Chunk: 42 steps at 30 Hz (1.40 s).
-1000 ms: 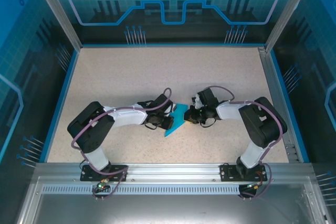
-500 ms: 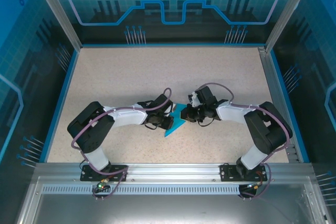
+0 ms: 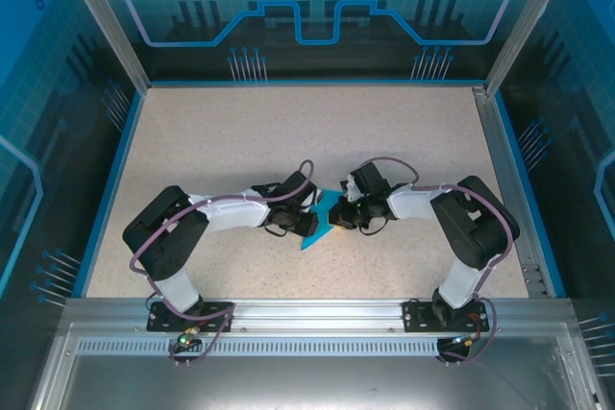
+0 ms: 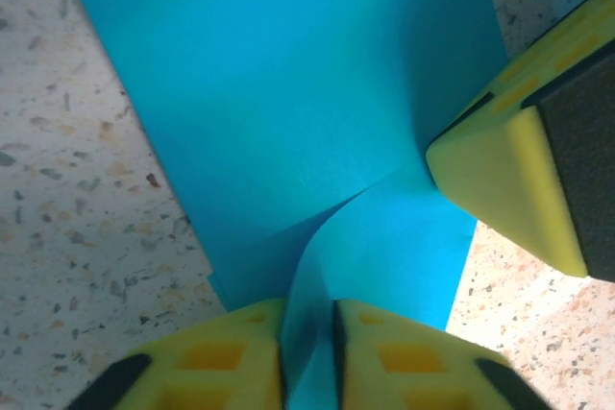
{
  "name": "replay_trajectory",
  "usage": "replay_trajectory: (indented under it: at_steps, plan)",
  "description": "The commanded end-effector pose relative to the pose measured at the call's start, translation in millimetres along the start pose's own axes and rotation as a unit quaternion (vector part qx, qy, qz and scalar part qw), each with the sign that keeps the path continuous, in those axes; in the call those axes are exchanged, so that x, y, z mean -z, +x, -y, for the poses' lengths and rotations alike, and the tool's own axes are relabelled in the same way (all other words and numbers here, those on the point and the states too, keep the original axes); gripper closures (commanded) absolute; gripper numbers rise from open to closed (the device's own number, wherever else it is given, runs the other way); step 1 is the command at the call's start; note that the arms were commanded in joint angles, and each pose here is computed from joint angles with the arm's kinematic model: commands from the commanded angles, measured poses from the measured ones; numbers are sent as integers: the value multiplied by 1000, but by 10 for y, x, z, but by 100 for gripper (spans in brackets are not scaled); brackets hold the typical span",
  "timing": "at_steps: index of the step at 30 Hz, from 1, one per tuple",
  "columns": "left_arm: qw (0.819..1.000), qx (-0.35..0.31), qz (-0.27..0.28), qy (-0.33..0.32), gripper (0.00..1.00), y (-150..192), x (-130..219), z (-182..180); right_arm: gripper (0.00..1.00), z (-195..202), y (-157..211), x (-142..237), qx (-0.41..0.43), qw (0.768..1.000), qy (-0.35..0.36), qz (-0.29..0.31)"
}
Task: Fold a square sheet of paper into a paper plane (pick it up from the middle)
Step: Third fold the triangle at the center of the table.
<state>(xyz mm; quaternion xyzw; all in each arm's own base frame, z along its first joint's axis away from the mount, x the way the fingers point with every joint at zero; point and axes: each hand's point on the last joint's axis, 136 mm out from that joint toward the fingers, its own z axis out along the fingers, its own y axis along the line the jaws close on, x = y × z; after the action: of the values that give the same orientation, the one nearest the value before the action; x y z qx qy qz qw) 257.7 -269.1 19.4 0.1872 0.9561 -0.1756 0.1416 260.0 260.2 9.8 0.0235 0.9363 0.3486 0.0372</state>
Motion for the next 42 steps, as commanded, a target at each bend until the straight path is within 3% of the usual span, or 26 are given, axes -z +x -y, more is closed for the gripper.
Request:
replay_trajectory:
  at_steps: [1,8,13,16,23,42]
  plan:
    - [999,14,33,4,69,-214,287,72,92,327,143,-77,-13,998,62,-18]
    - [997,51,47,46,66,-292,566,263,91,343,138,-88,-17,998,64,-16]
    - [988,98,39,109,74,-216,600,442,92,371,146,-95,-20,997,69,-17]
    - [981,110,14,160,76,-167,590,621,91,361,135,-89,-21,997,69,-15]
    - [973,138,-48,176,77,-15,366,669,92,366,130,-80,-21,997,72,-14]
    - [980,148,-100,91,80,333,-85,294,92,409,147,-66,-20,996,84,-16]
